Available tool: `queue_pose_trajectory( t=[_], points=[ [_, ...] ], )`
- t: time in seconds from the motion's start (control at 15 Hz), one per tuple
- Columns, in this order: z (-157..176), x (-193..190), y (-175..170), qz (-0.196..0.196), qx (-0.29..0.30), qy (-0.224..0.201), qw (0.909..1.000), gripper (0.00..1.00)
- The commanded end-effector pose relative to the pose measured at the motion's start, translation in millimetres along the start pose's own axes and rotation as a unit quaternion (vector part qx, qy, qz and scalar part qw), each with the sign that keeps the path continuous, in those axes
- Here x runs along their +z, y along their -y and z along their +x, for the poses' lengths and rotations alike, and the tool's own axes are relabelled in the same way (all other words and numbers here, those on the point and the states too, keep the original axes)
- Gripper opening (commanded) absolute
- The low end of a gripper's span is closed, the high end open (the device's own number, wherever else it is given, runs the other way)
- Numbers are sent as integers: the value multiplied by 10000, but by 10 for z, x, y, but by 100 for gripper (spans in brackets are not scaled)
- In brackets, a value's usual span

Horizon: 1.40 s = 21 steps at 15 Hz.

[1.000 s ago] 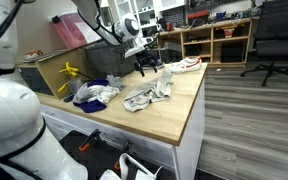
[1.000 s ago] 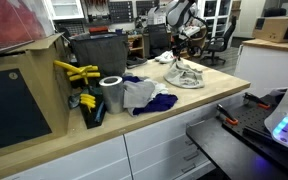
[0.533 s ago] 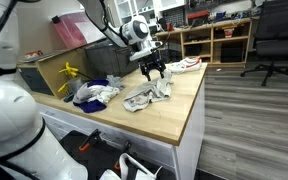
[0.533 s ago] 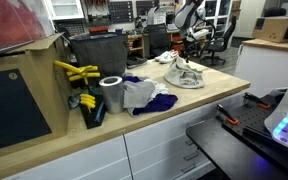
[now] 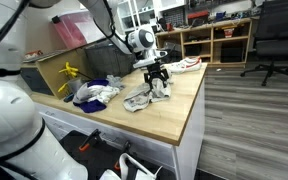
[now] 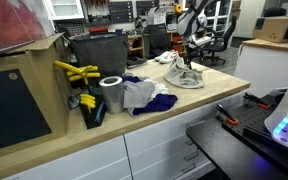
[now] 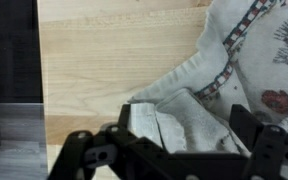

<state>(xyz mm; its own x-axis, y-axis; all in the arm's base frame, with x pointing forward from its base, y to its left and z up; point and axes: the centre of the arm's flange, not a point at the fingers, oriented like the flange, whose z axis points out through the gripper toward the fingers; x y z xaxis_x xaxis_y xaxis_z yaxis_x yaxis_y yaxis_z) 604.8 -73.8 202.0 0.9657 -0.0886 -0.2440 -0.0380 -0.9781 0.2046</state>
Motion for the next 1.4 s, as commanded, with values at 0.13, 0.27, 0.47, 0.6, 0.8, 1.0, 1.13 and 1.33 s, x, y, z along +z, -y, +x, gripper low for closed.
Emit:
queue_pose_trajectory(
  t=[0.13, 0.27, 0.47, 0.6, 0.8, 1.0, 1.13, 1.33],
  points=[
    [116, 92, 32, 43, -71, -12, 10000, 66],
    [130, 95, 38, 36, -77, -17, 10000, 49],
    [121, 81, 51, -7, -96, -65, 9999, 27],
    [105, 61, 68, -32, -113, -119, 9999, 12],
    [79, 23, 117, -89, -175, -217, 9996, 0],
    [56, -3, 176, -117, -232, -254, 9993, 1],
    [32, -29, 231, -113, -282, -260, 9992, 1],
    [-19, -115, 345, -96, -373, -335, 9987, 1]
  ],
)
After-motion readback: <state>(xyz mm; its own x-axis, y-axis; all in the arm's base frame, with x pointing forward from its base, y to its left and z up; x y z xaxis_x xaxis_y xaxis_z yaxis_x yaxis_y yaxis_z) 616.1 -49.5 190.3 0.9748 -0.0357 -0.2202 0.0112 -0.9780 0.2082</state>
